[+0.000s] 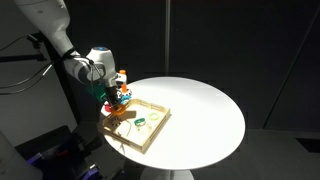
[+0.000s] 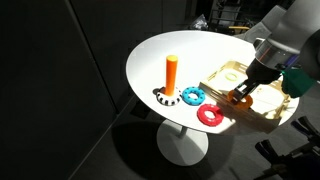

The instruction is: Put the orange ring on the tray

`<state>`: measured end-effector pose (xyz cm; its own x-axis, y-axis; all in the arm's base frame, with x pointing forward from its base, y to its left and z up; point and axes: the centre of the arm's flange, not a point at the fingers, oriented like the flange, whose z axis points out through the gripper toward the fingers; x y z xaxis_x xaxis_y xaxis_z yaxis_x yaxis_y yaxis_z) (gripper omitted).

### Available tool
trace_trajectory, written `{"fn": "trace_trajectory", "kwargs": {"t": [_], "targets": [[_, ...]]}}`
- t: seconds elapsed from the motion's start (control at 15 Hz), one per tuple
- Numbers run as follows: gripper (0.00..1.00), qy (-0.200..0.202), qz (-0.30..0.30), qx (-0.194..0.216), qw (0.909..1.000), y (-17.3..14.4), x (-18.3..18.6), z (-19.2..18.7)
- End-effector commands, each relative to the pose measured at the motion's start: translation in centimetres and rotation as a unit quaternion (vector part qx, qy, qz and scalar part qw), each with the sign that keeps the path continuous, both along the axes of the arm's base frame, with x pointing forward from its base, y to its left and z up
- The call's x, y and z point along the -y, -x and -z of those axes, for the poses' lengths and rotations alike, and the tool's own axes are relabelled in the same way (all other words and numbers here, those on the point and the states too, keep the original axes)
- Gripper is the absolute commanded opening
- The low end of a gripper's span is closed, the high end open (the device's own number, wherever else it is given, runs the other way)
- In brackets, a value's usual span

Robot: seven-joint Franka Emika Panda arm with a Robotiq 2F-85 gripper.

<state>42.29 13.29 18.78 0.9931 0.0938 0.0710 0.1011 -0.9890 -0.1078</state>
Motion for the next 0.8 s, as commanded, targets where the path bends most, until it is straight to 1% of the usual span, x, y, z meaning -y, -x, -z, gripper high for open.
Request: {"fn": "trace_trajectory", "kwargs": {"t": [0.0, 0.27, 0.53, 0.6, 0.67, 0.73], "targets": [[0.05, -0.006, 0.031, 0.000, 0.9995, 1.6, 1.8, -1.0], [0.05, -0.016, 0.065, -0.001, 0.9978, 2.6, 3.1, -1.2], [0.05, -0.023, 0.098, -0.011, 0.9949, 3.5, 4.5, -0.6], [0.10, -0.027, 0.104, -0.015, 0.9941, 3.7, 4.8, -0.5], [0.37, -0.030, 0.108, -0.018, 0.9935, 3.8, 4.9, -0.4], [0.37, -0.033, 0.111, -0.019, 0.9931, 3.8, 5.0, -0.4]]}}
